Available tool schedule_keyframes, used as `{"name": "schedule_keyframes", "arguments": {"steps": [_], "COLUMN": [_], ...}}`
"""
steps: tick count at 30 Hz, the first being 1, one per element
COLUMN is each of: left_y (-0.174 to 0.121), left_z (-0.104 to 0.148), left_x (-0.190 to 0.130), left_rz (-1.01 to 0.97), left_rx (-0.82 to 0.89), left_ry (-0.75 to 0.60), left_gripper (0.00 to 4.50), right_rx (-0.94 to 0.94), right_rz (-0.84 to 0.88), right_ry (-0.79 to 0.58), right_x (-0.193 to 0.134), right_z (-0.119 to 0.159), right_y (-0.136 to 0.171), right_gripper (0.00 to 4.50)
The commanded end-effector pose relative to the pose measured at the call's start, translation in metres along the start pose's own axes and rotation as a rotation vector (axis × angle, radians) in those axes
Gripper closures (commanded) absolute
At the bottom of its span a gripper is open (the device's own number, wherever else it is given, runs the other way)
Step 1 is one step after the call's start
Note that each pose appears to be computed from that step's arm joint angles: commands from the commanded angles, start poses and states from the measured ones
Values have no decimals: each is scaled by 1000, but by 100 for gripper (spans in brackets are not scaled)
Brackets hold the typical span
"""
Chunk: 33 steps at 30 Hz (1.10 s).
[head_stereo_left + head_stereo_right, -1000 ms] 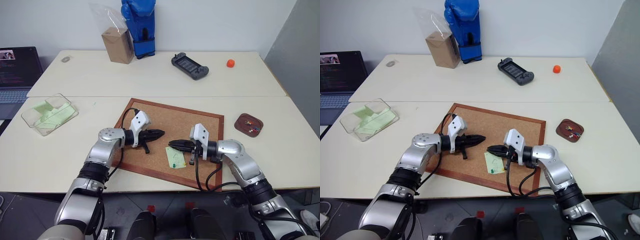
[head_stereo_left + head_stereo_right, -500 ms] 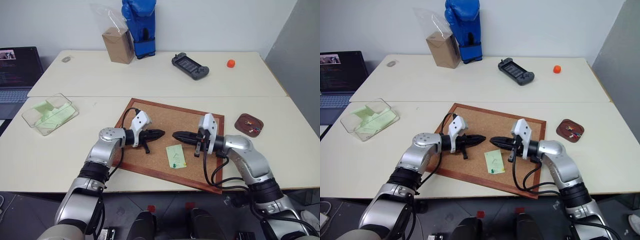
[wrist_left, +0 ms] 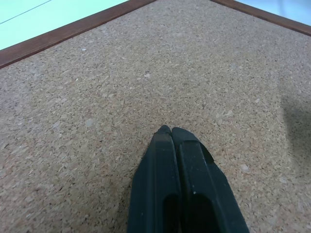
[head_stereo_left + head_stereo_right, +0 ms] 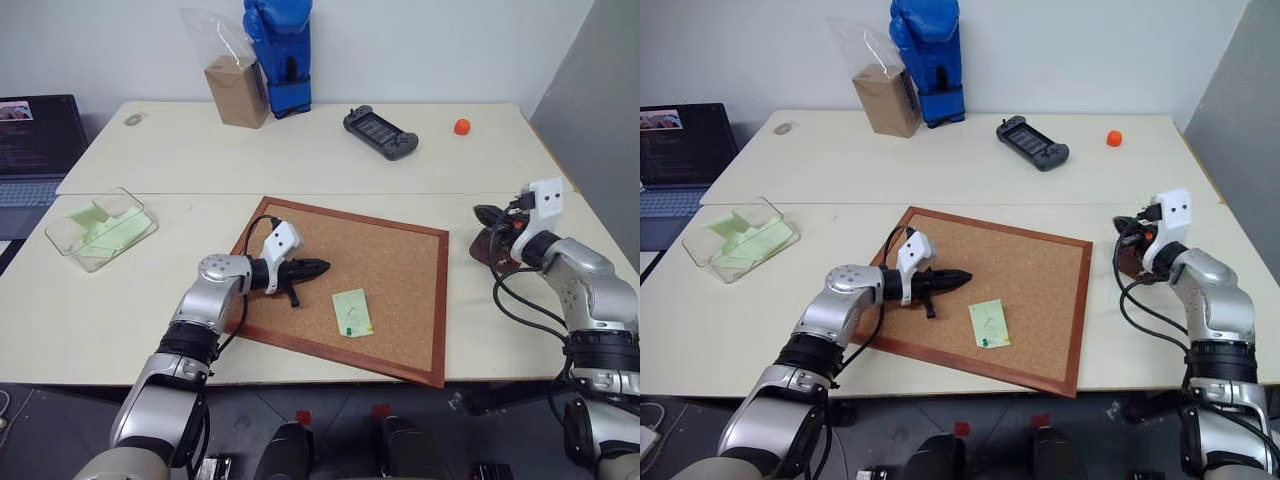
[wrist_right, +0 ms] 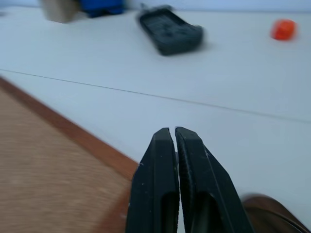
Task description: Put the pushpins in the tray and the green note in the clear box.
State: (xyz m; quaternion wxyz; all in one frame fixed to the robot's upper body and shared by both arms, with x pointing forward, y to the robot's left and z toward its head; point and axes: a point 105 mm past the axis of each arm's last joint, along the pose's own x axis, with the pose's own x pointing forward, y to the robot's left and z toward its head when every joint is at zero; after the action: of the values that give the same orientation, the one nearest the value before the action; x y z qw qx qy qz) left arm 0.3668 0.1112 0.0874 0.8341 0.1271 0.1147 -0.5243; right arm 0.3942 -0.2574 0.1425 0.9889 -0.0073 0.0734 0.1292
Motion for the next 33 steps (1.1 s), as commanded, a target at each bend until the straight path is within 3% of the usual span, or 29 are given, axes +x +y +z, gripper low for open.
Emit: {"name": "schedule_keyframes", "arguments": {"steps": [1, 10, 11, 13, 25, 26, 29, 33], "left_y": [-4, -4, -4, -4, -1, -1, -1, -1], "left_z": [-17, -17, -17, -18, -16, -16, -16, -15], "left_x": [4, 2, 2, 1, 3, 3, 3, 3], "left_rz": [-12, -21, -21, -20, -18, -19, -20, -24], "left_rx": [-17, -2, -2, -2, 11, 11, 12, 11], "left_ry": [68, 73, 74, 76, 79, 79, 79, 80], "left_gripper": [450, 450, 450, 450, 450, 450, 450, 450], "right_rx": [-10, 13, 18, 20, 16, -16, -120, -294], "right_rz": [-117, -172, -173, -174, -157, -126, 27, 471], "right_ry": [-24, 0, -2, -3, -30, -48, -108, -151], "right_x": [0, 1, 1, 1, -4, -5, -9, -42], "right_z": [6, -8, -8, -8, -2, 2, 16, 19], "right_y": [-22, -32, -33, -32, -32, -27, -1, 77], "right_gripper": [441, 441, 399, 380, 133, 109, 109, 109]}}
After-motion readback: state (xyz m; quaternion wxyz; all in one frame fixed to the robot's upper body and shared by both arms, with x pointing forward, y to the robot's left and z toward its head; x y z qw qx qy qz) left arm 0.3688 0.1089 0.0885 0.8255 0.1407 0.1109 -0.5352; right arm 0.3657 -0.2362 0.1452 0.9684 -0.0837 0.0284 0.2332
